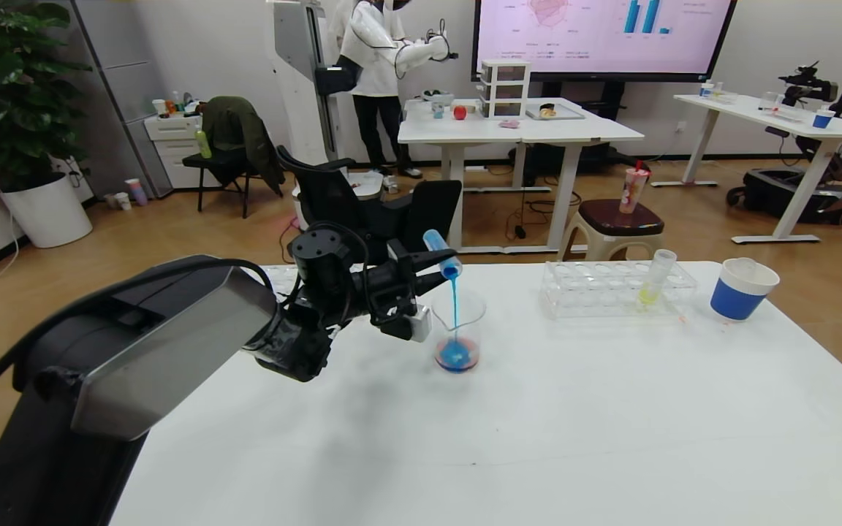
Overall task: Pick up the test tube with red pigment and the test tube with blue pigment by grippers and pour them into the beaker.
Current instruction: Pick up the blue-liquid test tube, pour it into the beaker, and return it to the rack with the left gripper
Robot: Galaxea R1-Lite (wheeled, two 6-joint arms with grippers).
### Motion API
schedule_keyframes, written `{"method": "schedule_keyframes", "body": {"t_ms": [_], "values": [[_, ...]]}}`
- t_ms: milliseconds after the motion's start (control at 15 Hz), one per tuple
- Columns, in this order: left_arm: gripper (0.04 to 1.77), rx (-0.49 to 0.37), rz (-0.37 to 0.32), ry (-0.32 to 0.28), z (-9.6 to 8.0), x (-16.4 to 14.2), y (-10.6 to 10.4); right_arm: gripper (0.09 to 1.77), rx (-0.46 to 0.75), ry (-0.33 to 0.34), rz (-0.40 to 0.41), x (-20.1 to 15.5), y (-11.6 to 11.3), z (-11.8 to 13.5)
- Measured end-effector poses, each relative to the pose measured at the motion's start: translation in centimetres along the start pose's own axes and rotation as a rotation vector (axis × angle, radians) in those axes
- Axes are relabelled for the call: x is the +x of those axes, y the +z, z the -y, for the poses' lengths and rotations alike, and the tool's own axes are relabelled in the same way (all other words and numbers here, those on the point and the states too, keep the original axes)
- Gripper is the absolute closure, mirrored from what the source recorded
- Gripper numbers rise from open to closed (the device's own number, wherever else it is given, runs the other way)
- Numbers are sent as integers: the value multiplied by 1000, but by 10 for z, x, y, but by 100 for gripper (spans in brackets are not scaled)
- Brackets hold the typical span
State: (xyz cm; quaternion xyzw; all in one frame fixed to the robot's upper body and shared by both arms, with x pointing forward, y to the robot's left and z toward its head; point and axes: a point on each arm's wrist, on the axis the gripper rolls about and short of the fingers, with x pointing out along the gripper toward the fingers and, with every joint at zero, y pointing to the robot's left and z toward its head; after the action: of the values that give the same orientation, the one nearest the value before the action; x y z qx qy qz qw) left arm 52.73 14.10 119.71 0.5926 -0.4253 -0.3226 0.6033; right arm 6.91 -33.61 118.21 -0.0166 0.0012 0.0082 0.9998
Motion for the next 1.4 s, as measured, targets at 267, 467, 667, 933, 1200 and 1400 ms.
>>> {"method": "schedule_keyframes", "body": {"t_ms": [267, 467, 667, 933, 1200, 1400], "values": [[130, 82, -1, -4, 1, 0, 0, 12, 0, 0, 0, 0, 0, 0], [130, 143, 4, -9, 2, 0, 3, 12, 0, 0, 0, 0, 0, 0], [130, 180, 7, -20, 6, -2, 6, 12, 0, 0, 0, 0, 0, 0], [130, 180, 13, -19, 4, -2, 8, 12, 0, 0, 0, 0, 0, 0], [130, 49, 13, -2, -7, 1, 12, 12, 0, 0, 0, 0, 0, 0], [130, -238, -110, 74, -25, 8, 25, 12, 0, 0, 0, 0, 0, 0]]}}
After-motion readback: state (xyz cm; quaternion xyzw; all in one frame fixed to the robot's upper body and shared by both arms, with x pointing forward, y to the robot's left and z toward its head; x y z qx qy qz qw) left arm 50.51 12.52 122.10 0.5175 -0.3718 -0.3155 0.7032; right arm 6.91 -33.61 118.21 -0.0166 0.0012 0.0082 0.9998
